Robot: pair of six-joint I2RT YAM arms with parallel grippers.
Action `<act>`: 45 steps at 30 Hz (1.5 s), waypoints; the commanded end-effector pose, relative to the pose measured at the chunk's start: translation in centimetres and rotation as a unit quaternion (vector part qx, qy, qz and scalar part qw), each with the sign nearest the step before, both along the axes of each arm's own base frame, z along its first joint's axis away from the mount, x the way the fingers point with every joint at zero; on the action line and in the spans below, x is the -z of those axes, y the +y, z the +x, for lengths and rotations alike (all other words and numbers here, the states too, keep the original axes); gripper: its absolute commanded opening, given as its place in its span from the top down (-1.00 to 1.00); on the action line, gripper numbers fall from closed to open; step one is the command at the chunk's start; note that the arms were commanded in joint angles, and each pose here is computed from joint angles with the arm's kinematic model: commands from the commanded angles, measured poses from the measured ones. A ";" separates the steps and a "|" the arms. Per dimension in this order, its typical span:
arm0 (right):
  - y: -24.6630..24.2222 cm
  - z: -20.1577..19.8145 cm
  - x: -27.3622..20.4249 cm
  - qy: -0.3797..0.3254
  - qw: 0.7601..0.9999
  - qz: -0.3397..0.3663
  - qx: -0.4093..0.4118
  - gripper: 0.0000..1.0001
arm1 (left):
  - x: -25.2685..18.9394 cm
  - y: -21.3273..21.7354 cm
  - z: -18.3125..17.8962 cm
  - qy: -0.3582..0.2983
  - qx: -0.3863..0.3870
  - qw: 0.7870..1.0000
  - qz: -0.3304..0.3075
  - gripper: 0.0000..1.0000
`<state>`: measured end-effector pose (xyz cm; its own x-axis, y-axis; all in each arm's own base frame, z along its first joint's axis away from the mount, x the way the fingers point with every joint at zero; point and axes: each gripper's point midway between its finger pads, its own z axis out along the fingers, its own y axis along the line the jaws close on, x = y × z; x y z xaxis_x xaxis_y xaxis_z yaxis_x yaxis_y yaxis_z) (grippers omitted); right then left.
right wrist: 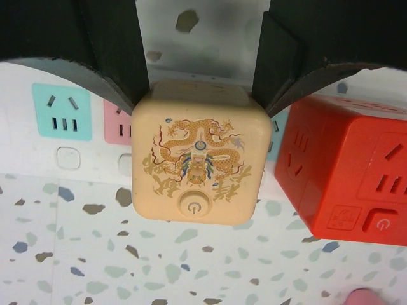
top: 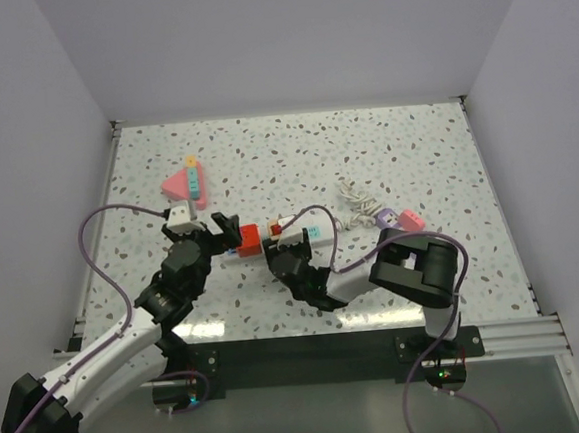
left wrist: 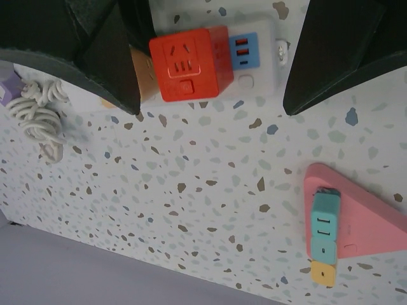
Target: Insert the plug
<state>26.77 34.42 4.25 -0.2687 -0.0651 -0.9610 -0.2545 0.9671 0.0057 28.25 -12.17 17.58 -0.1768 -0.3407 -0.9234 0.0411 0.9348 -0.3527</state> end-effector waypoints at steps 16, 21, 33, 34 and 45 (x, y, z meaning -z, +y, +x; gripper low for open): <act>-2.3 4.4 2.5 0.085 0.990 -0.104 -0.047 0.96 | -1.8 -0.4 -0.3 -0.011 0.029 0.999 0.012 -1.00; -1.2 2.5 -2.0 0.078 0.990 -0.044 -0.109 -0.30 | -2.3 -0.1 -0.6 -0.001 0.023 1.000 0.009 -1.00; -6.9 -1.2 -11.3 0.008 0.992 0.030 -0.121 -0.98 | -3.0 0.6 -1.2 -0.010 0.015 1.000 0.002 -1.00; -8.3 -0.9 -11.2 0.003 0.995 0.021 -0.093 -0.98 | -2.9 0.7 -1.2 -0.009 0.014 1.000 0.002 -1.00; -20.3 -0.9 -11.8 -0.032 0.994 0.018 0.099 -0.98 | -3.1 1.2 -1.3 -0.009 0.004 1.000 0.006 -1.00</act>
<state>25.76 17.80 15.79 -0.2269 -0.0214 -0.9737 -0.2054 0.9783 0.0264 26.63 -11.40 18.44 -0.2102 -0.3007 -0.9303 0.0656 0.9451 -0.3203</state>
